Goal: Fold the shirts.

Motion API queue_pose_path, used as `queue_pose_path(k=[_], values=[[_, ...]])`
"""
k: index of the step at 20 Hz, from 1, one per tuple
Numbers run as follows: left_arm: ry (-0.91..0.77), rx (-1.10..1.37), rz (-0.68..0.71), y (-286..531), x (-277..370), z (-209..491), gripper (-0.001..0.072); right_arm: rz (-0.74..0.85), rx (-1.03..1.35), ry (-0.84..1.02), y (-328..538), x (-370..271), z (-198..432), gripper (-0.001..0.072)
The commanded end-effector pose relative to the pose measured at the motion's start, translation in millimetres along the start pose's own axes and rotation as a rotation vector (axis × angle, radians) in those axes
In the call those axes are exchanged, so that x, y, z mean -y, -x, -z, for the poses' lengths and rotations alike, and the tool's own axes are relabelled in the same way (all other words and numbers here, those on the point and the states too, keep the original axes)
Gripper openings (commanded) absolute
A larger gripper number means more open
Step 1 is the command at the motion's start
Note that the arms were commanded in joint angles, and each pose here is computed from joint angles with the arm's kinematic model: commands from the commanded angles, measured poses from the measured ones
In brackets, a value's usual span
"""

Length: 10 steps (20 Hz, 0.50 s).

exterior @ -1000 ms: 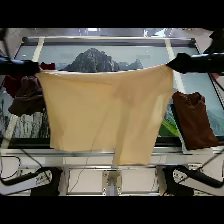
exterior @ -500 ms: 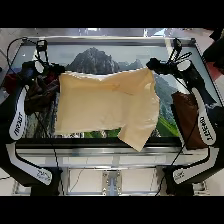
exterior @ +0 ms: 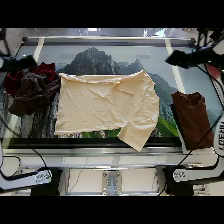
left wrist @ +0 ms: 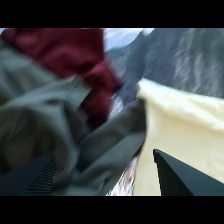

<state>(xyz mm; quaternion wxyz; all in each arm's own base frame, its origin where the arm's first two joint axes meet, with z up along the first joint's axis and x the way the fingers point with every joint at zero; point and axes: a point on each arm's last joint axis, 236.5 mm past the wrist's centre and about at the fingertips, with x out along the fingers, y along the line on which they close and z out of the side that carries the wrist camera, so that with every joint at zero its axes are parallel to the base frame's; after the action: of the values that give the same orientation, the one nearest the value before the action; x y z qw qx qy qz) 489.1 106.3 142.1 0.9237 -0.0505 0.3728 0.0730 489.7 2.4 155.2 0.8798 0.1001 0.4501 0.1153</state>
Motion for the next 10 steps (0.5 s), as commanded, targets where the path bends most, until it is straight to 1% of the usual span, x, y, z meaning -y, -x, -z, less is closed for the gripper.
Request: queue_pose_path(k=[1,4,6,7,8,9,10], values=[[0.221,-0.174,-0.047,37,-49,110,0.0692,0.099,-0.231,-0.055,49,40,86,0.0477],[0.543,-0.314,-0.03,44,-44,235,0.0693,0.058,-0.214,-0.152,35,36,134,0.0478],[0.778,-0.388,0.053,46,-19,288,0.0693,0.036,-0.211,-0.18,24,28,156,0.0478],[0.861,-0.437,0.129,46,-1,306,0.0692,0.03,-0.222,-0.183,22,25,162,0.0478],[0.89,-0.467,0.195,45,13,316,0.0693,0.026,-0.229,-0.178,21,25,165,0.0478],[0.922,-0.496,0.232,42,20,324,0.0693,0.017,-0.225,-0.174,20,23,164,0.0479],[0.941,-0.533,0.237,39,22,332,0.0693,0.007,-0.215,-0.173,20,21,162,0.0478]])
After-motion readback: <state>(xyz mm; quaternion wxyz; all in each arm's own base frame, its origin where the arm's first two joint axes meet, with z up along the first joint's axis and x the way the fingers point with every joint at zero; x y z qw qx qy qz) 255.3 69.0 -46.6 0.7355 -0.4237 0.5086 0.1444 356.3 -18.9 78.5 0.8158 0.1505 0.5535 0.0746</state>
